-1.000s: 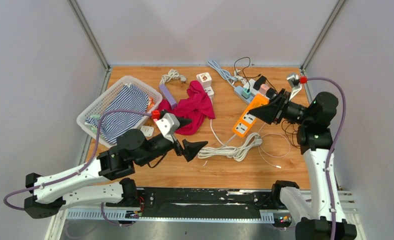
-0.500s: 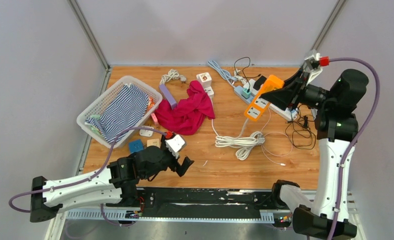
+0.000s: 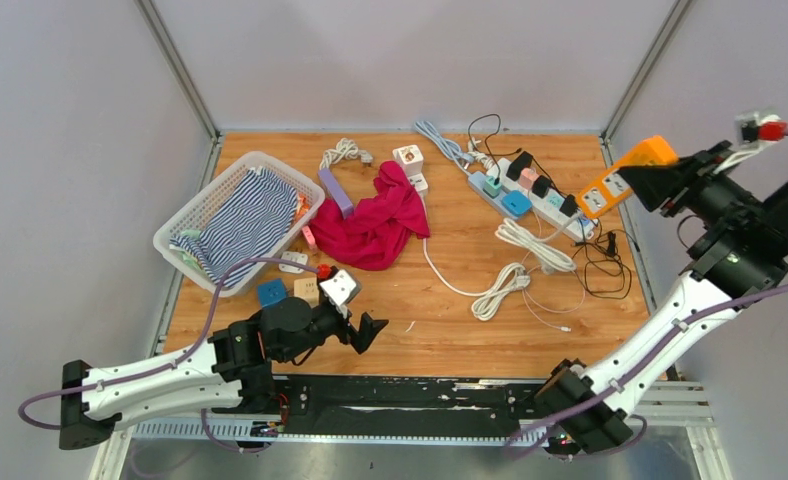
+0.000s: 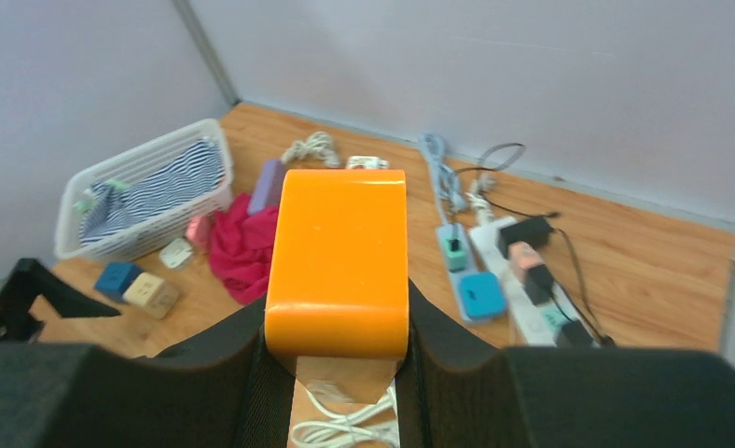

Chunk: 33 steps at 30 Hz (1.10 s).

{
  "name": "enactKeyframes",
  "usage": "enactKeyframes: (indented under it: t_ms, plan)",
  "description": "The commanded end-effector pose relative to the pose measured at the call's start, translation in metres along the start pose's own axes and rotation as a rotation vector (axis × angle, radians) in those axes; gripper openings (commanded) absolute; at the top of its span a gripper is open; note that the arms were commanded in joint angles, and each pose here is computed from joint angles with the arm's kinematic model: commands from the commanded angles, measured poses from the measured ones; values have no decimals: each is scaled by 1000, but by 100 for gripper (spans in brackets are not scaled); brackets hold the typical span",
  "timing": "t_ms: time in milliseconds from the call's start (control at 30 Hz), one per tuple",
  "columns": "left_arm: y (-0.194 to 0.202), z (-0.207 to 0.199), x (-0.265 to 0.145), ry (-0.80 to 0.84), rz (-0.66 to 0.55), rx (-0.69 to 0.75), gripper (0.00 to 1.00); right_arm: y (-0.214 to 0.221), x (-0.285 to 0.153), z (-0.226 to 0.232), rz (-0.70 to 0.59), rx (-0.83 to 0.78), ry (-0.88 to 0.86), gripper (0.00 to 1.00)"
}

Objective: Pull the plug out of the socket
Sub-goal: Place the socket at the center of the board.

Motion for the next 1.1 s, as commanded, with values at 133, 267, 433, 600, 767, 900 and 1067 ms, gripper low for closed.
enactKeyframes:
  t_ms: [133,267,433,600,767,900,1067]
  plan:
    - [-5,-1,1,4,-45,-30,100,20,-53,-31,-15,-2,76,0]
    - [-4,-3,4,17,-42,-41,100,61,-58,-44,12,13,104,0]
    - [-3,-5,4,30,-32,-53,100,107,-69,-67,-40,61,200,0]
    - [-1,-7,5,41,-38,-72,100,174,-68,-94,-5,228,343,0]
    - [4,-10,11,48,-21,-86,100,232,-63,-105,82,407,297,0]
    - [7,-12,16,45,14,-84,100,272,-62,-109,155,535,241,5]
    - [6,-13,19,45,26,-88,100,284,-66,-122,190,589,180,25]
Point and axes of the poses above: each gripper's point midway between its finger pads, its own x axis out along the fingers, its own z axis along the line the jaws close on, y = z × x, the point moved 9 cm from there along -x, back along the fingers, and after that the axes turned 2 degrees about x, right-handed, at the moved point
